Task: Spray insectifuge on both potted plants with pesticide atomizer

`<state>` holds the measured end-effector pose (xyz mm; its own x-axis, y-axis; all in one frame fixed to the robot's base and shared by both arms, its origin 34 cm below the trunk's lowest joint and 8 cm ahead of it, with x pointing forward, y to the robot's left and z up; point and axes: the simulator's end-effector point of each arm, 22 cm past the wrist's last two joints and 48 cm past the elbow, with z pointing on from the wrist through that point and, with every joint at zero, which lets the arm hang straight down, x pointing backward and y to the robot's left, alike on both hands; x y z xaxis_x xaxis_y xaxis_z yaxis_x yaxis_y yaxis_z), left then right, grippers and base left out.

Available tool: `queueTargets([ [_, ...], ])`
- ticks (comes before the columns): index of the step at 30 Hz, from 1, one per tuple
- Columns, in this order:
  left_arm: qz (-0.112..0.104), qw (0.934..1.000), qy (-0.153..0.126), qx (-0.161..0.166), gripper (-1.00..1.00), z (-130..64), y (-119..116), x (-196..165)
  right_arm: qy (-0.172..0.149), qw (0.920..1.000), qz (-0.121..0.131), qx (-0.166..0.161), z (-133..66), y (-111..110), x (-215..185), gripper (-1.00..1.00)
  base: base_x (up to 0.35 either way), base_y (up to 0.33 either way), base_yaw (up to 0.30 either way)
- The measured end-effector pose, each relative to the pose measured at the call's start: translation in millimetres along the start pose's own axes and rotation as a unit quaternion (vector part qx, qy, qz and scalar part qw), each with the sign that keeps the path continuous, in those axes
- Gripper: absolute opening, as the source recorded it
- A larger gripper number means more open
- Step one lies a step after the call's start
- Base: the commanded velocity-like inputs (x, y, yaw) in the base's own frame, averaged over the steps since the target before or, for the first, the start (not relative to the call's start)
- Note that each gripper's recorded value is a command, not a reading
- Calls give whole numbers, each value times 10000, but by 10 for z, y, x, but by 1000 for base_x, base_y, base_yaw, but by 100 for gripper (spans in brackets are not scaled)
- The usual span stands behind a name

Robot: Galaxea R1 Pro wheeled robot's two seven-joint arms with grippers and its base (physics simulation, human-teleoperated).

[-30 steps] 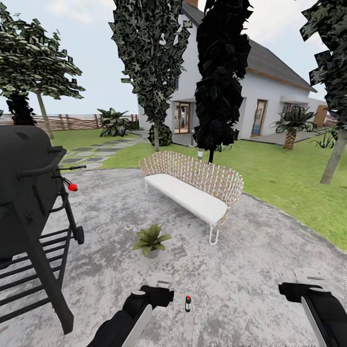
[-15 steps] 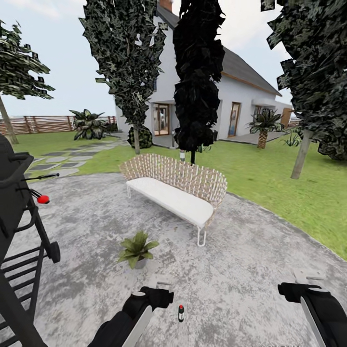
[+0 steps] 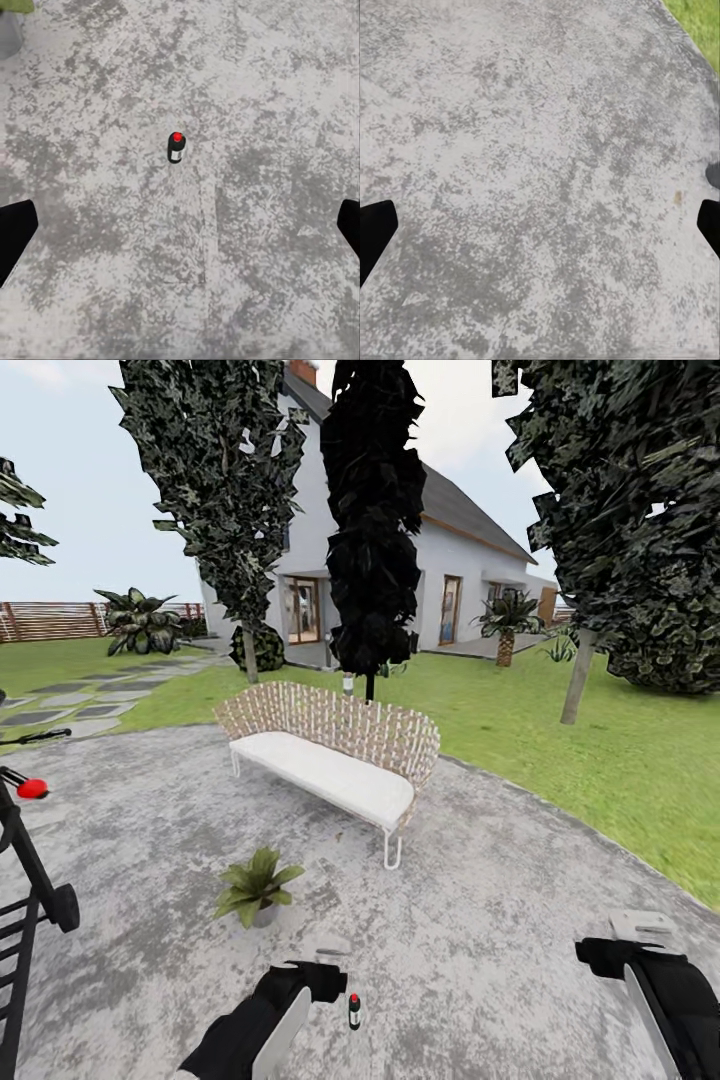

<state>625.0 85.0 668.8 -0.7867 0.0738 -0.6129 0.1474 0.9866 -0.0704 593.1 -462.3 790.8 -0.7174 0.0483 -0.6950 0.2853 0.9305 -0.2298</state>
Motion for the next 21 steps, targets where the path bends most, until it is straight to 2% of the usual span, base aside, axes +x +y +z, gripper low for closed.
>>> queueTargets([
  [2, -17, 10000, 50, -25, 100, 122, 82, 44, 102, 9999, 60, -15, 18, 9, -14, 100, 0, 0, -2],
  [3, -51, 10000, 17, 14, 100, 178, 113, 42, 26, 9999, 79, -100, 26, 92, -87, 100, 0, 0, 0],
  [6, -56, 9999, -134, 24, 100, 218, 112, 2, -45, 9998, 57, -165, 60, 189, -79, 100, 0, 0, 0],
  [8, -16, 9998, -178, 37, 100, 237, 96, -4, -217, 9995, 62, -201, 81, 252, -120, 100, 0, 0, 0],
  [10, 7, 9998, -195, 63, 100, 259, 71, 8, -386, 9989, 136, -225, 105, 257, -158, 100, 0, 0, 0],
  [13, 12, 9996, -175, 228, 100, 295, -21, 51, -430, 9986, 214, -221, 141, 251, -128, 100, 0, 0, 0],
  [17, -10, 9986, -107, 509, 100, 341, -144, 132, -523, 9976, 449, -112, 181, 103, -109, 100, 0, 0, 0],
  [18, -5, 9984, 161, 536, 100, 364, -111, 274, -614, 9970, 466, -67, 182, 51, -147, 100, 0, 0, 0],
  [21, -61, 9985, 242, 485, 100, 407, -20, 313, -728, 9968, 284, -182, 194, 222, -171, 100, 0, 0, 0],
])
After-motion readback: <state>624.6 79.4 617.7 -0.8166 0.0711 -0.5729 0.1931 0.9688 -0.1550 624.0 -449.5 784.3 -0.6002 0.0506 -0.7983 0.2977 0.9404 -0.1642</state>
